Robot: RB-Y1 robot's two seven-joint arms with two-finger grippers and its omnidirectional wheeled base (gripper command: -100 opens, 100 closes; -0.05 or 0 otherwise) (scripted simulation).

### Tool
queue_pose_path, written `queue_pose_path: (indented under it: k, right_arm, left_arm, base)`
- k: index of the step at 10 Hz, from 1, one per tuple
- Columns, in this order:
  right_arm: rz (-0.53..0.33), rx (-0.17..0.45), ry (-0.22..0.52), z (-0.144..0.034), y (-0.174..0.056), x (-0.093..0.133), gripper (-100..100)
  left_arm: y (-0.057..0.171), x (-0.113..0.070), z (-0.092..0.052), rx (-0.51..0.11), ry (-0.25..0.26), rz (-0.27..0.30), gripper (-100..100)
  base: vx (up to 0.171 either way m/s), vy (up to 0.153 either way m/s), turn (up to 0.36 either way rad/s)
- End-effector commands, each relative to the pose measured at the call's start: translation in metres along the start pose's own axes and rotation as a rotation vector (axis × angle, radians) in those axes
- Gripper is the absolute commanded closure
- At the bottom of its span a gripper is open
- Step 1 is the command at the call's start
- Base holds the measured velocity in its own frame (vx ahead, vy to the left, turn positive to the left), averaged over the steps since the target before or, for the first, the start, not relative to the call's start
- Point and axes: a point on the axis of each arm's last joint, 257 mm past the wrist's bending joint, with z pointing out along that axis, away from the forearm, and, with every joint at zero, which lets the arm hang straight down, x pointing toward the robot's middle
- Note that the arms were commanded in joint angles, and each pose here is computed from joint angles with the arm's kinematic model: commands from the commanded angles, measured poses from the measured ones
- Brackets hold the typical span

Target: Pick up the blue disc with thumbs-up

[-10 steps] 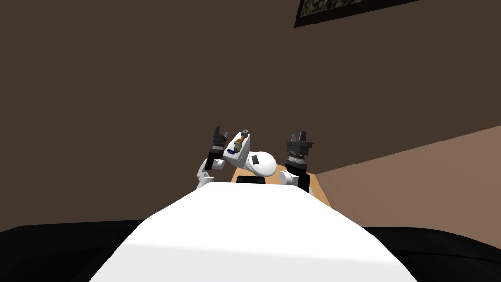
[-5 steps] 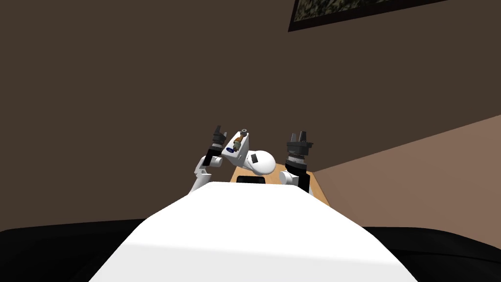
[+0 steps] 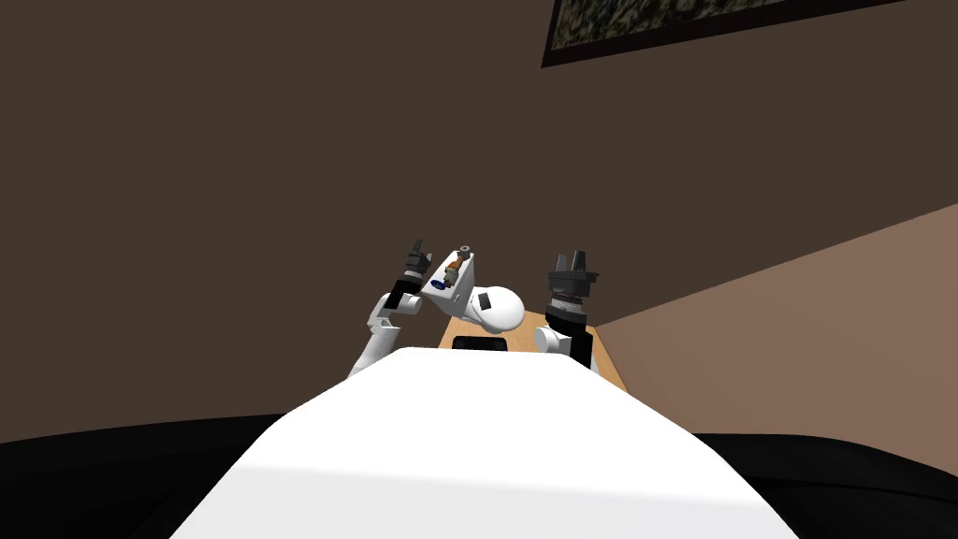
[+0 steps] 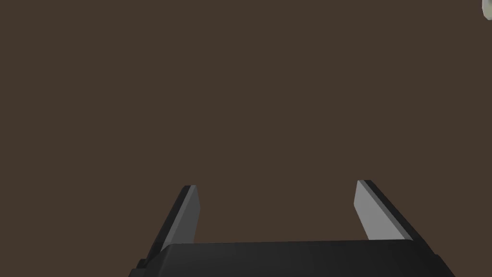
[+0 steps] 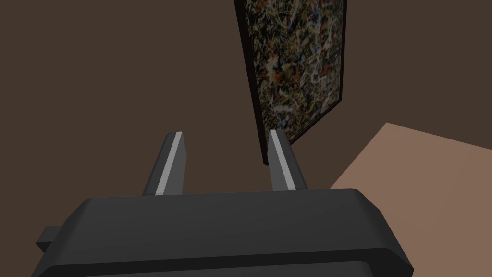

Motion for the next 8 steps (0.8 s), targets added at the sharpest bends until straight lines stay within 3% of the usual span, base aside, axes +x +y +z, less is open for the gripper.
queue_pose_path:
  k: [1, 5, 7, 8]
  right_arm:
    - [0.0, 0.0, 0.0, 0.0, 0.0, 0.0, 0]
    - [0.0, 0.0, 0.0, 0.0, 0.0, 0.0, 0]
    - [0.0, 0.0, 0.0, 0.0, 0.0, 0.0, 0]
    - [0.0, 0.0, 0.0, 0.0, 0.0, 0.0, 0]
  left_arm:
    - [0.01, -0.012, 0.008, -0.044, -0.008, 0.02, -100]
    - [0.031, -0.037, 0.02, -0.148, -0.031, 0.062, -100]
    - [0.039, -0.039, 0.018, -0.181, -0.038, 0.062, -100]
    - [0.044, -0.052, 0.024, -0.212, -0.048, 0.085, -100]
  base:
    - [-0.036, -0.031, -0.02]
    - [-0.033, -0.033, -0.019]
    - [-0.02, -0.023, -0.003]
    - [-0.018, -0.024, -0.024]
